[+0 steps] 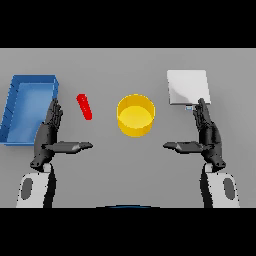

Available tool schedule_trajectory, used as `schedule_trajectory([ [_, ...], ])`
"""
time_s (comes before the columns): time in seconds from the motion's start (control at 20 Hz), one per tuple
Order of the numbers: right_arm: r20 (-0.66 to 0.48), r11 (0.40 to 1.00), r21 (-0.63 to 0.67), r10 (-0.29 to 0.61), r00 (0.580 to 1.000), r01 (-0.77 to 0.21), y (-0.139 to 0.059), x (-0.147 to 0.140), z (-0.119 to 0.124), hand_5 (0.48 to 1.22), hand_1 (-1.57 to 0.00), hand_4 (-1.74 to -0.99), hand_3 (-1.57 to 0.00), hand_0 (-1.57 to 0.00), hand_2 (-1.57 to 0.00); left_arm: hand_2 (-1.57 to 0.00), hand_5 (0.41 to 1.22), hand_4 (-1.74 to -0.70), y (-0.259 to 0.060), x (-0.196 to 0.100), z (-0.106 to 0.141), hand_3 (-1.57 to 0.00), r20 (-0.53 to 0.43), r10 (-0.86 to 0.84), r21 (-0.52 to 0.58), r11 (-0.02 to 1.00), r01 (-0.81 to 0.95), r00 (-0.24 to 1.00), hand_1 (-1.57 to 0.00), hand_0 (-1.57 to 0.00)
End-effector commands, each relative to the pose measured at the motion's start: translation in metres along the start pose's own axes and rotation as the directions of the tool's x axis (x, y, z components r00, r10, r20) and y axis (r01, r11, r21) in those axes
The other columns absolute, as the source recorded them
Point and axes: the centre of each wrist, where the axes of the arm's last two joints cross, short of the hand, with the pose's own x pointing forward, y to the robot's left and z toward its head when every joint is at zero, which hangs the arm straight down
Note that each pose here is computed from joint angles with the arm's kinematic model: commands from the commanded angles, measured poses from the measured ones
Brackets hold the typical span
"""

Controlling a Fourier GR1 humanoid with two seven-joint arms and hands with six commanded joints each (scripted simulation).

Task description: Pick up the red beaker and tilt it to pour out 1 green nut into yellow bowl. Pick up the yellow bowl and place it on the metallic measuring scale.

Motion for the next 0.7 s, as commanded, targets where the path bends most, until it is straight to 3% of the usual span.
schedule_trajectory([
  [0.0, 0.0, 1.0, -0.001, -0.001, 1.0, 0.001, 0.0, 0.0, 0.0, 0.66, 0.0, -1.128, 0.0, 0.0, 0.0, 0.0, 0.623, -1.09, 0.001, 0.0, 0.0, 0.0, 0.0, 0.0, 0.002, 1.0, 0.0, 1.0, 0.0, 0.0],
  [0.25, 0.0, 1.0, 0.001, 0.002, 1.0, -0.002, 0.007, 0.001, -0.001, 0.66, 0.0, -1.128, 0.0, 0.0, 0.0, 0.0, 0.623, -1.09, 0.006, -0.003, 0.0, 0.0, -0.011, 0.002, 0.0, 1.0, -0.002, 1.0, 0.0, 0.0],
  [0.3, 0.108, 0.99, 0.007, 0.137, 0.985, -0.138, 0.008, 0.003, 0.01, 0.66, 0.0, -1.128, 0.0, 0.0, 0.0, 0.0, 0.623, -1.09, 0.007, -0.001, 0.012, 0.0, 0.036, -0.069, -0.011, 0.998, 0.069, 0.997, 0.0, 0.0],
  [0.4, 0.16, 0.964, 0.022, 0.26, 0.952, -0.266, 0.014, 0.003, 0.021, 0.664, 0.0, -1.127, 0.0, 0.0, 0.0, 0.0, 0.618, -1.09, 0.003, 0.005, 0.024, 0.0, 0.068, -0.136, -0.019, 0.99, 0.137, 0.988, 0.0, 0.0],
  [0.65, 0.162, 0.954, 0.03, 0.29, 0.943, -0.298, 0.018, 0.007, 0.027, 0.66, 0.0, -1.12, 0.0, 0.0, 0.0, 0.0, 0.613, -1.09, -0.004, 0.007, 0.028, 0.0, 0.014, -0.184, -0.029, 0.982, 0.184, 0.983, 0.0, 0.0],
])
